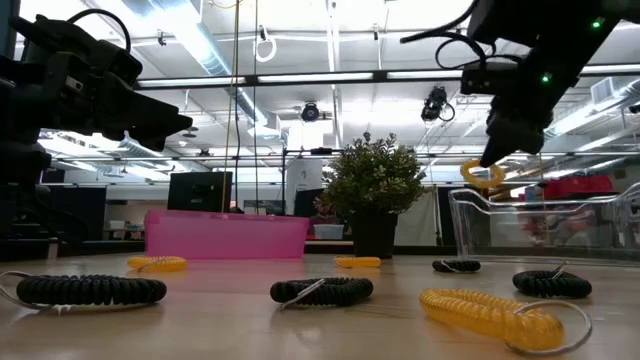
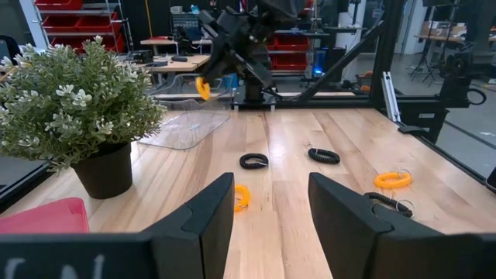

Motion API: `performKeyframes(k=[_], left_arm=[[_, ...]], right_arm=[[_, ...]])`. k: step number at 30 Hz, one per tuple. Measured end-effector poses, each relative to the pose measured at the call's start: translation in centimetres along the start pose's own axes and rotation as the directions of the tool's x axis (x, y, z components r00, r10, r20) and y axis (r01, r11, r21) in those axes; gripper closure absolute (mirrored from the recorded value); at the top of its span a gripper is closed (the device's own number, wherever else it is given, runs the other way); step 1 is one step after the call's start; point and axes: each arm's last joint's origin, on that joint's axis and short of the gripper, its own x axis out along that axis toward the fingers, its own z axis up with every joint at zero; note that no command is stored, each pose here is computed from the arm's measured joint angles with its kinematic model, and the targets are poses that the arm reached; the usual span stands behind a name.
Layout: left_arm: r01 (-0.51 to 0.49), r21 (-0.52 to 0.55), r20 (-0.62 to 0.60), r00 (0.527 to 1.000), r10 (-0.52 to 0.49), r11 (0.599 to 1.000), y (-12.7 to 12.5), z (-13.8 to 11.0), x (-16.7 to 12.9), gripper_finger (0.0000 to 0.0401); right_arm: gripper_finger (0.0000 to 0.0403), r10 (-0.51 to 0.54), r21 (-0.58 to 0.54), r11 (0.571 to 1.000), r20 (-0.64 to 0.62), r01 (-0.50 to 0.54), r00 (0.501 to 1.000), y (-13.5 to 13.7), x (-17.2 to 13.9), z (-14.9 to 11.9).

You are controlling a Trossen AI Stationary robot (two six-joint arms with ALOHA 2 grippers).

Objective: Sort spring keychains
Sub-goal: Put the top right orange spring keychain into the transparent bin

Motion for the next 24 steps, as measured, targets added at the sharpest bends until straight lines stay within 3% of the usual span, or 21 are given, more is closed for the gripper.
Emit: performKeyframes(k=[12,18,24], left_arm=[[0.0,0.0,0.0,1.0,0.0,1.0,0.0,0.0,0.0,0.0229],[0.0,0.0,0.0,1.0,0.0,1.0,0.0,0.0,0.0,0.0229],[0.0,0.0,0.0,1.0,0.0,1.0,0.0,0.0,0.0,0.0229]], right_arm=[[0.0396,-0.233,0.118,0.961,-0.142,0.25,0.962,-2.1,-0.5,-2.8],[0.0396,-0.263,0.191,0.933,-0.217,0.305,0.94,-2.9,-0.9,-3.6],[0.0396,-0.257,0.202,0.931,-0.229,0.304,0.939,-2.9,-0.9,-3.7]])
